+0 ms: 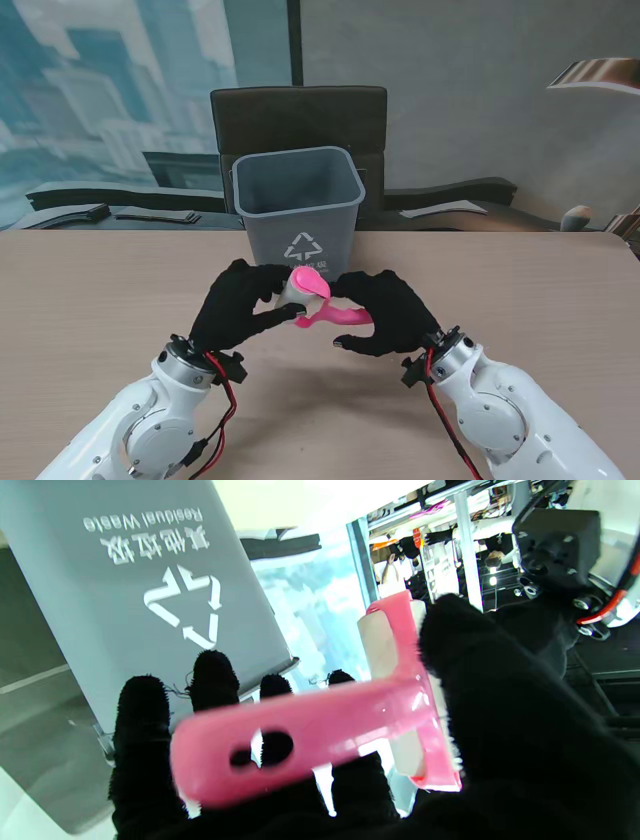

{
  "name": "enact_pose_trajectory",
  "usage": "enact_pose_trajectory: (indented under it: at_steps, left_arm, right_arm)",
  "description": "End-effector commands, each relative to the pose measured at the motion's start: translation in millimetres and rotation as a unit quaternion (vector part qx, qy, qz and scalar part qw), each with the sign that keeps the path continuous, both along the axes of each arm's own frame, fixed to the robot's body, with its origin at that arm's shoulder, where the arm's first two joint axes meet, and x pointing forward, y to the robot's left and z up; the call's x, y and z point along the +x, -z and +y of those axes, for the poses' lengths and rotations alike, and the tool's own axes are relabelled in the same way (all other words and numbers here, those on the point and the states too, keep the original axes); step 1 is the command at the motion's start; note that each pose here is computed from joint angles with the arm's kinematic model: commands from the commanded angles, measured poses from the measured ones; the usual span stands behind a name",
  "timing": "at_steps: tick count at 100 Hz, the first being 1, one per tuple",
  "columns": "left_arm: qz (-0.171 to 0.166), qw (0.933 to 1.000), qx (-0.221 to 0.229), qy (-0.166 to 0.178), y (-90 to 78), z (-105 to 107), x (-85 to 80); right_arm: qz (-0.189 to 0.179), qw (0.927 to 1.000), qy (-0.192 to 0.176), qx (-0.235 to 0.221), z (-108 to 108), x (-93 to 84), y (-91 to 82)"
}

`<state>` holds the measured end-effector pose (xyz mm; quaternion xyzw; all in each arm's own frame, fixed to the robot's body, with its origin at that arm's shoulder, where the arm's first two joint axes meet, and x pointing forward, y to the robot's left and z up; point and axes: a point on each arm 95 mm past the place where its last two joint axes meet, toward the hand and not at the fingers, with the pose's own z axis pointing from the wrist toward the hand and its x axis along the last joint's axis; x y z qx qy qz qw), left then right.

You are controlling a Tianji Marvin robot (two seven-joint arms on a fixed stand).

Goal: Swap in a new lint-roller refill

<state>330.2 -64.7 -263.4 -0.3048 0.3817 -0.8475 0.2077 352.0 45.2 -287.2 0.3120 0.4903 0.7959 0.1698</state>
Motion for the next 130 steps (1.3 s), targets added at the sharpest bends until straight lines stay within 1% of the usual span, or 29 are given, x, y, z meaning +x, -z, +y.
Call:
enact_pose_trajectory:
  at_steps: [1,10,18,35,49,63,80,107,130]
  left_arm:
    - [0.005,0.9999,-0.002,0.009,0.2,-6.3,-3.2]
    - [0.011,0.9998,-0.01,0.012,1.2,-9.0,-5.4]
    - [0.022,0.9995,-0.019,0.013,1.7,-10.7,-7.1]
    - [0.039,0.9985,-0.036,0.012,2.2,-11.8,-10.2]
    - [0.053,0.9972,-0.051,0.012,2.0,-13.7,-11.4]
    - [0.078,0.9945,-0.068,0.014,2.6,-17.1,-11.6]
    - [0.092,0.9927,-0.077,0.014,2.4,-19.1,-11.6]
    - [0.098,0.9921,-0.078,0.005,1.6,-17.4,-10.7]
    - [0.098,0.9921,-0.078,-0.001,1.0,-15.8,-9.8]
  right_arm:
    - [-0.011,0.9999,0.006,0.002,6.1,3.9,3.2]
    - [-0.037,0.9986,0.033,0.02,13.6,8.3,8.5]
    - [-0.054,0.997,0.051,0.023,17.3,10.6,12.7]
    - [-0.064,0.9945,0.075,0.036,20.7,14.6,16.3]
    - [-0.079,0.9918,0.087,0.051,22.1,16.8,15.2]
    - [-0.097,0.9886,0.096,0.064,24.9,18.1,12.3]
    - [-0.112,0.9852,0.104,0.077,26.0,19.1,9.1]
    - [-0.116,0.9842,0.11,0.076,21.5,20.4,6.5]
    - [-0.126,0.9851,0.106,0.051,12.0,23.5,1.7]
